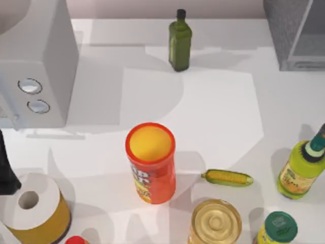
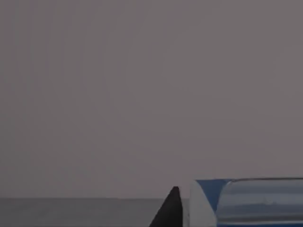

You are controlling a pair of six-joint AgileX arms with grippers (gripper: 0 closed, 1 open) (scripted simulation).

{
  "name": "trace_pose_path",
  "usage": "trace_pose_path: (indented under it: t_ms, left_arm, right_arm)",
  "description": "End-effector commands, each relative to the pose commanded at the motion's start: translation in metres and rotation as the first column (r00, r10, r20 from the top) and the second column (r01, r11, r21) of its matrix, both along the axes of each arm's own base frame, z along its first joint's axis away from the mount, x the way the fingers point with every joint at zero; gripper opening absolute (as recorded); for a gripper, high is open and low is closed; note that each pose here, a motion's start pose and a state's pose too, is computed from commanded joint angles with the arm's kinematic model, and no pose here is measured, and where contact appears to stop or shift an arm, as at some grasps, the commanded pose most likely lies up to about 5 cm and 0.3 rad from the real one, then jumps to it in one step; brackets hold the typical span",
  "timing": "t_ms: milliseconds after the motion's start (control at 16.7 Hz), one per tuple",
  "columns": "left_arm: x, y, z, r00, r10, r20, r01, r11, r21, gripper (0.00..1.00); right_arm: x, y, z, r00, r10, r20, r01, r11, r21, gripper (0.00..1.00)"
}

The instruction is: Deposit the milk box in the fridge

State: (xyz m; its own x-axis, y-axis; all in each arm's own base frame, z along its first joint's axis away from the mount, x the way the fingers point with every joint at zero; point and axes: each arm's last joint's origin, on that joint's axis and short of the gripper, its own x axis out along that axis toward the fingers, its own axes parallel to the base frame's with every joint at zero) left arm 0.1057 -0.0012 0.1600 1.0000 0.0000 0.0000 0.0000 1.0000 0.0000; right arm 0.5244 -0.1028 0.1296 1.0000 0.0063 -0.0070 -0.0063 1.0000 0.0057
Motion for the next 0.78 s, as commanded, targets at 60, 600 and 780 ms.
trace_pose_path:
  t_ms: [60, 600, 780]
  left_arm:
    - [0.0, 0.0, 0.0, 1.0, 0.0, 0.0, 0.0, 1.0, 0.0, 1.0]
    - [0.0, 0.0, 0.0, 1.0, 0.0, 0.0, 0.0, 1.0, 0.0, 1.0]
    - [0.0, 0.0, 0.0, 1.0, 0.0, 0.0, 0.0, 1.0, 0.0, 1.0]
  right_arm:
    - [0.0, 0.0, 0.0, 1.0, 0.0, 0.0, 0.0, 1.0, 0.0, 0.0]
    - [0.0, 0.0, 0.0, 1.0, 0.0, 0.0, 0.0, 1.0, 0.0, 0.68]
    - [0.0, 0.0, 0.0, 1.0, 0.0, 0.0, 0.0, 1.0, 0.0, 0.9]
